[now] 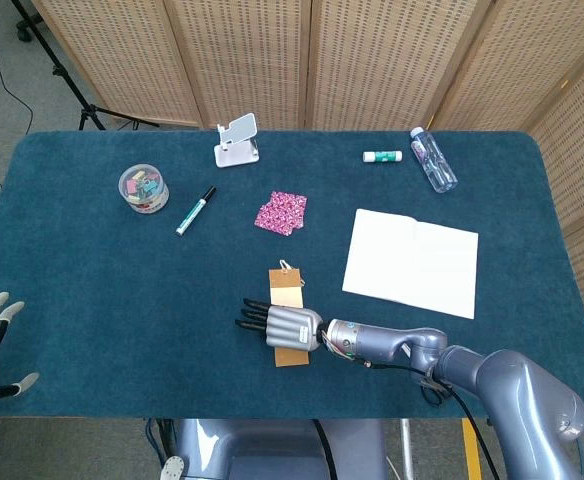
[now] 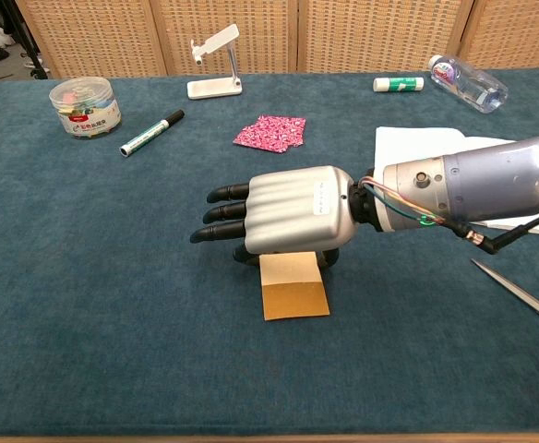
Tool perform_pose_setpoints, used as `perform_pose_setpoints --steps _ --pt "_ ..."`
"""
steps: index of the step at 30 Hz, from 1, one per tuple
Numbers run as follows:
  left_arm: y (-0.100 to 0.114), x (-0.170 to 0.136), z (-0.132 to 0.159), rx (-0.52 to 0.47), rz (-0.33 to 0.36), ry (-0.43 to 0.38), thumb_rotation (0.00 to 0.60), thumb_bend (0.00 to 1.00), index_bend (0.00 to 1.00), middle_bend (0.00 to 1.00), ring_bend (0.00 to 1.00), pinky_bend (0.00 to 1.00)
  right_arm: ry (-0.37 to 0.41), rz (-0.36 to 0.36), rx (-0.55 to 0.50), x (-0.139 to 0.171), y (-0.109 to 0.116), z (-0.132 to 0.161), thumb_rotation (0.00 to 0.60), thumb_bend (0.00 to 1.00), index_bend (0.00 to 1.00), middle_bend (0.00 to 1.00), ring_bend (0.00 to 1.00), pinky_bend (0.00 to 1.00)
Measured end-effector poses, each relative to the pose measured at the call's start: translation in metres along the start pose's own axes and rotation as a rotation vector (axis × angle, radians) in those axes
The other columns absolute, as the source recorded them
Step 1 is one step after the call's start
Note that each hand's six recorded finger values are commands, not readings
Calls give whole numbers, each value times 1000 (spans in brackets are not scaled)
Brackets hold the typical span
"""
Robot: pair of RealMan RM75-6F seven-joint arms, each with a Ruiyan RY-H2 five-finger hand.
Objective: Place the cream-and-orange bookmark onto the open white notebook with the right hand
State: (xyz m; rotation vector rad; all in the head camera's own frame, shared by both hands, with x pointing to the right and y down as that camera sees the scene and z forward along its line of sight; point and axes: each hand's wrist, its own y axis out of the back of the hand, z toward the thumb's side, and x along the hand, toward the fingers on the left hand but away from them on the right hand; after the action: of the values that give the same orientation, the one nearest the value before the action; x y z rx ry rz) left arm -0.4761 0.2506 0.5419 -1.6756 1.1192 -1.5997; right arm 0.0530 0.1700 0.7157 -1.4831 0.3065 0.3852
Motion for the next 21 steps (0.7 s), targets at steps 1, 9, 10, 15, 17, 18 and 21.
perform_pose_setpoints --steps 1,9,10,15,17,18,21 --pt "0 0 0 -1 0 0 600 0 0 0 0 0 1 -8 -1 0 0 1 600 2 543 0 0 0" --pt "0 -1 0 -3 -6 -4 600 0 0 0 0 0 3 -46 -15 1 1 3 600 3 563 0 0 0" --pt "0 -1 0 -4 -6 -4 600 0 0 0 0 0 1 -54 -14 2 2 3 600 8 566 0 0 0" --pt "-1 -1 -1 -2 -10 -2 600 0 0 0 0 0 -22 -104 0 5 11 -5 600 37 568 0 0 0" --pt "-1 -1 0 0 -13 -3 600 0 0 0 0 0 -41 -122 8 8 14 -11 600 50 568 0 0 0" --pt "-1 -1 0 0 -13 -3 600 0 0 0 0 0 -49 -127 13 10 15 -14 600 53 568 0 0 0" --pt "-1 -1 1 -1 -12 -5 600 0 0 0 0 0 -72 -143 32 16 19 -24 600 53 568 0 0 0"
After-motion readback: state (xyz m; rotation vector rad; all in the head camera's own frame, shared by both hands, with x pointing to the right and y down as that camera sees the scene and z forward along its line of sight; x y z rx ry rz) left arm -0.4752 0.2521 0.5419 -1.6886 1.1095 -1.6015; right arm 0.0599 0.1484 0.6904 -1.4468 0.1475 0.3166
